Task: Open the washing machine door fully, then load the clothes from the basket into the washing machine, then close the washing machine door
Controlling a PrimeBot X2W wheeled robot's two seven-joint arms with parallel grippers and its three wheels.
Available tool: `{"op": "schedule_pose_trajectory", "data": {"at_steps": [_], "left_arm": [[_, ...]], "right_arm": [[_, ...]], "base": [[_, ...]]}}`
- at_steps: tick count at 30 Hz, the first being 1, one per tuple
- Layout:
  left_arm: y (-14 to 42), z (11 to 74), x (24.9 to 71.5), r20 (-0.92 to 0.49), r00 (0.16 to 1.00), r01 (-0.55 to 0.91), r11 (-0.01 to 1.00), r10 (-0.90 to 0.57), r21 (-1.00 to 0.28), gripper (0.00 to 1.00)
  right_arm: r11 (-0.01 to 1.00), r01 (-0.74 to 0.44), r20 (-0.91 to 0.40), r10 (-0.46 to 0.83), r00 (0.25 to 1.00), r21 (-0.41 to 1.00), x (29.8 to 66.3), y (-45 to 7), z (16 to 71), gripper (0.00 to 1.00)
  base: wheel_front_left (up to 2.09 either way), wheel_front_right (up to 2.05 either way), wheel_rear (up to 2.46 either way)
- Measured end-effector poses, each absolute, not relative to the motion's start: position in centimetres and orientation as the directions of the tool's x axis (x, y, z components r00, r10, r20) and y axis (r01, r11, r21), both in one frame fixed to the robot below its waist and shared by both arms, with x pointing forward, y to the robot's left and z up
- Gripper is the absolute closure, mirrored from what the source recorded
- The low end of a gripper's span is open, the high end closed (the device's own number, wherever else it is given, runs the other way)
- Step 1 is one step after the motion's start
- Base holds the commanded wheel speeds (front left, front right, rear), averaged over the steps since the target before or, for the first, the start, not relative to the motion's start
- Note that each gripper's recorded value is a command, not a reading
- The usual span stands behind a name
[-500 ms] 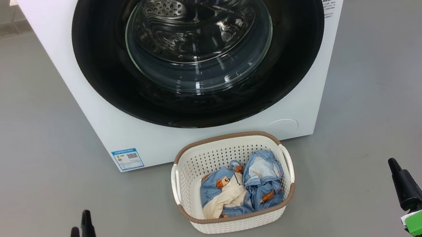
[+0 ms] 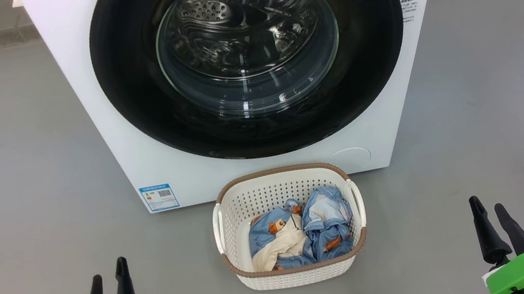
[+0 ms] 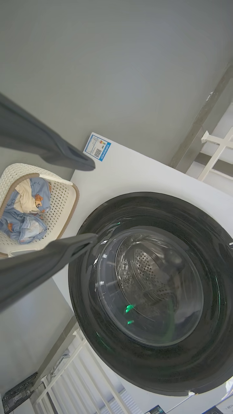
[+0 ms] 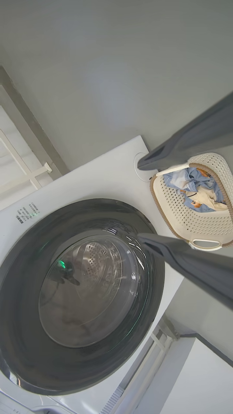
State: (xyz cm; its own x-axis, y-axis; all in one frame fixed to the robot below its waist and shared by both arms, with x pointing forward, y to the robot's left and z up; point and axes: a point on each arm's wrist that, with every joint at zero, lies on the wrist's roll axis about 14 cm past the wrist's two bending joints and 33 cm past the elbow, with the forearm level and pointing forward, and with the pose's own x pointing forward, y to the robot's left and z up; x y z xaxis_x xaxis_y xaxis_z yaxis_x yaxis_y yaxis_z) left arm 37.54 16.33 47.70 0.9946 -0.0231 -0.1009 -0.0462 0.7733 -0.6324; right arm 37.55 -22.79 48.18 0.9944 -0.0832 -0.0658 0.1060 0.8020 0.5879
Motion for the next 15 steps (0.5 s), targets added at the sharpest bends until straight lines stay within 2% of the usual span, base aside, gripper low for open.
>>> {"op": "schedule_pose_trajectory", "data": {"at_steps": [15], "left_arm": [[15.4, 48.5, 37.6, -0.057, 0.997, 0.017, 0.888, -0.049, -0.46, 0.0]], "right_arm": [[0.905, 0.031, -0.031, -0.02, 0.999, 0.424, 38.2, -20.7, 49.0, 0.0]], "base": [[0.0, 0.0, 0.0]]}}
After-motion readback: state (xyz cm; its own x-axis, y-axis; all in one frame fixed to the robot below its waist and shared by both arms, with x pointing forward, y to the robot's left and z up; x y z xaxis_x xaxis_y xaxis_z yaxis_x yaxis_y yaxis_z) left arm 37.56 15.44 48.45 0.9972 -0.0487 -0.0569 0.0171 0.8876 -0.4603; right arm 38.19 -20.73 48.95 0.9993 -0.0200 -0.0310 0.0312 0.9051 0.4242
